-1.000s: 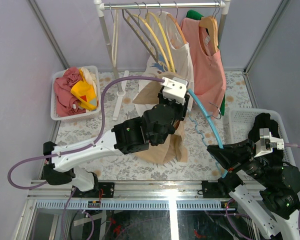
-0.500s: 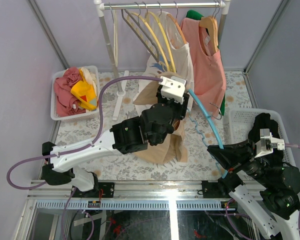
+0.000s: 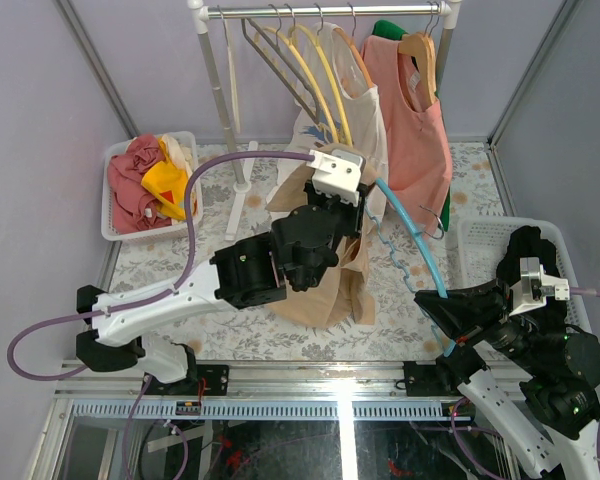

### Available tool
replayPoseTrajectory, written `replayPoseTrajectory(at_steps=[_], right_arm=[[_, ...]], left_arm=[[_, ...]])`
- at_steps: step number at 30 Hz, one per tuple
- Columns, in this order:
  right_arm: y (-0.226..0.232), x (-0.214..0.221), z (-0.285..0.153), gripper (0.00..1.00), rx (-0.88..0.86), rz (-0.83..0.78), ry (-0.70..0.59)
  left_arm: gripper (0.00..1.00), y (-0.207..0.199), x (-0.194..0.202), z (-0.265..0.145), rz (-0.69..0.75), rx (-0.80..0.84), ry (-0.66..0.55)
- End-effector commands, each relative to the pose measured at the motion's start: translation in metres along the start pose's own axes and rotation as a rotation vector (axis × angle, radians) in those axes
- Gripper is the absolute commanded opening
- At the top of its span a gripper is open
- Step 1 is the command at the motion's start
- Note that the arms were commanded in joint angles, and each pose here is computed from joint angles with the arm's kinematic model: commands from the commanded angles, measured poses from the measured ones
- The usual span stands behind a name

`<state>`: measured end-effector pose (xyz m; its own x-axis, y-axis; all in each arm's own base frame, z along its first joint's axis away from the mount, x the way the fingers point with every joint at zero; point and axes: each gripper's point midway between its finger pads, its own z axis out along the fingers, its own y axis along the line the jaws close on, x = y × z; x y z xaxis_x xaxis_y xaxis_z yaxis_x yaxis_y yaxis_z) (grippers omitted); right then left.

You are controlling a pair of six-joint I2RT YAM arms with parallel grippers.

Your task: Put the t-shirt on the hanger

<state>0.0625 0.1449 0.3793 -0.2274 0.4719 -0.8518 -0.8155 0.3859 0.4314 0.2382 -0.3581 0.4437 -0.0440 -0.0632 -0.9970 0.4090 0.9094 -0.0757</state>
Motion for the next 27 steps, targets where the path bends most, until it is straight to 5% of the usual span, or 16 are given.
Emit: replayPoseTrajectory(at_steps=[1,12,18,27], right_arm=[[0.027,-0.037,-0.002,0.00,-0.101,-0.095,-0.137],[0.028,-0.037,-0.003,0.00,-0.107,-0.089,-0.139],[0.030,-0.039,-0.005,0.00,-0.107,-0.089,-0.142],[0.021,-0.045,0.002,0.00,-0.052,-0.048,-0.155]], left_arm=[[0.33,0.010,-0.020,-0.008,-0.035,-0.014,-0.039],[0.36,-0.005,-0.012,0.014,0.002,0.003,-0.035],[0.03,-0.004,-0.022,0.014,-0.005,-0.008,-0.061],[0.00,-0.046,-0.042,-0.011,0.014,0.094,-0.080]])
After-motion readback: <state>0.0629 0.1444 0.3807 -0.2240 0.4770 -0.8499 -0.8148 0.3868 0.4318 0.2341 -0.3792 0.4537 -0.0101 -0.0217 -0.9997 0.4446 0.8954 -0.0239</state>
